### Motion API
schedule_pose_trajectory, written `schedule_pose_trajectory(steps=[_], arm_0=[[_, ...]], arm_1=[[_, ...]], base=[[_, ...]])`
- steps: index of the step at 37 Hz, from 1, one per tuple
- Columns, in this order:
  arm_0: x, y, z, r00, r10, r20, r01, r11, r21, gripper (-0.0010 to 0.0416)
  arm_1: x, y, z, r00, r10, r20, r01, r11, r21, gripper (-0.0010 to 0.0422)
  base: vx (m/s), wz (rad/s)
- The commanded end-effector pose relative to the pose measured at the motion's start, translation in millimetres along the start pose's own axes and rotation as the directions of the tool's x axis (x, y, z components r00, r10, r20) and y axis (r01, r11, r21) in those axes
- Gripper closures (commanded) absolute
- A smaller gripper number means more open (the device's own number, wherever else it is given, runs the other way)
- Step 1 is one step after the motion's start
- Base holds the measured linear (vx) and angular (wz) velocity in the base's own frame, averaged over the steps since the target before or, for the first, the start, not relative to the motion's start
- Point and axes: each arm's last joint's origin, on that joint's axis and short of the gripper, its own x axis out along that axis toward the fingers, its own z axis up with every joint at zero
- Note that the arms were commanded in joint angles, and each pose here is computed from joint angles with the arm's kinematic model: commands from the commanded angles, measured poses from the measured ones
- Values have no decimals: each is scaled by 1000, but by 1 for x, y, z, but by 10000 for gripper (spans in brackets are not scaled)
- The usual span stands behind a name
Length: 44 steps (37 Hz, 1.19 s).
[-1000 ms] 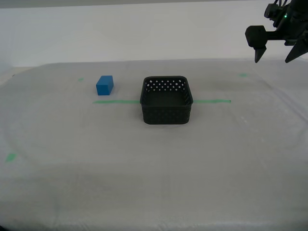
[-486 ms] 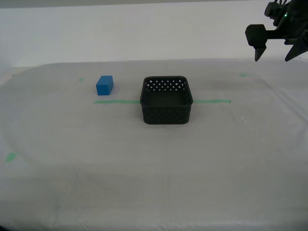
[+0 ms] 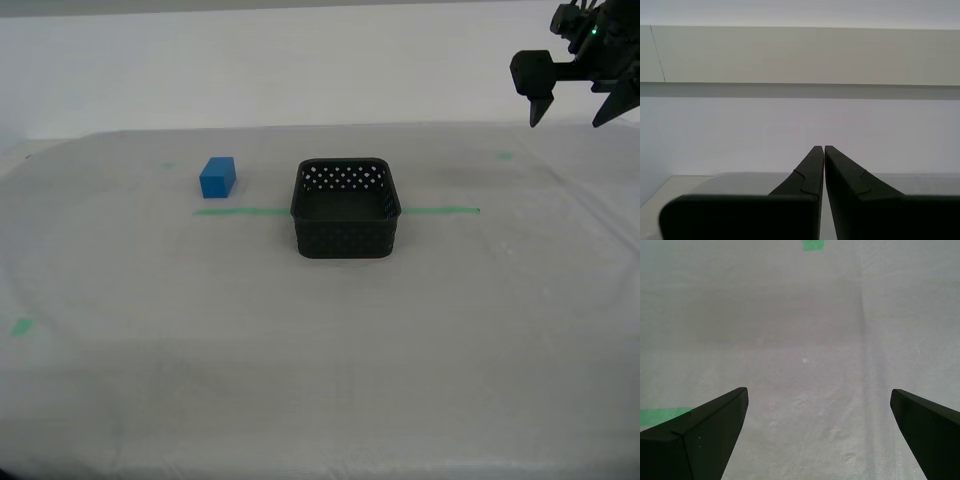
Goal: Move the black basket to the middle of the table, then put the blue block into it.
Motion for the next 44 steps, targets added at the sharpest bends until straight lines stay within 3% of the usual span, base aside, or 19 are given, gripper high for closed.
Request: schedule_pose_trajectory(steps=[1, 44], arm_0=[[0, 0, 0, 1000, 1, 1, -1, 1000, -2, 7], [0, 0, 0, 1000, 0, 1, 0, 1000, -2, 7]], arm_1=[[0, 0, 1, 1000, 0, 7, 0, 1000, 2, 412], [0, 0, 0, 1000, 0, -3, 0, 999, -39, 412]], base=[[0, 0], [0, 0]])
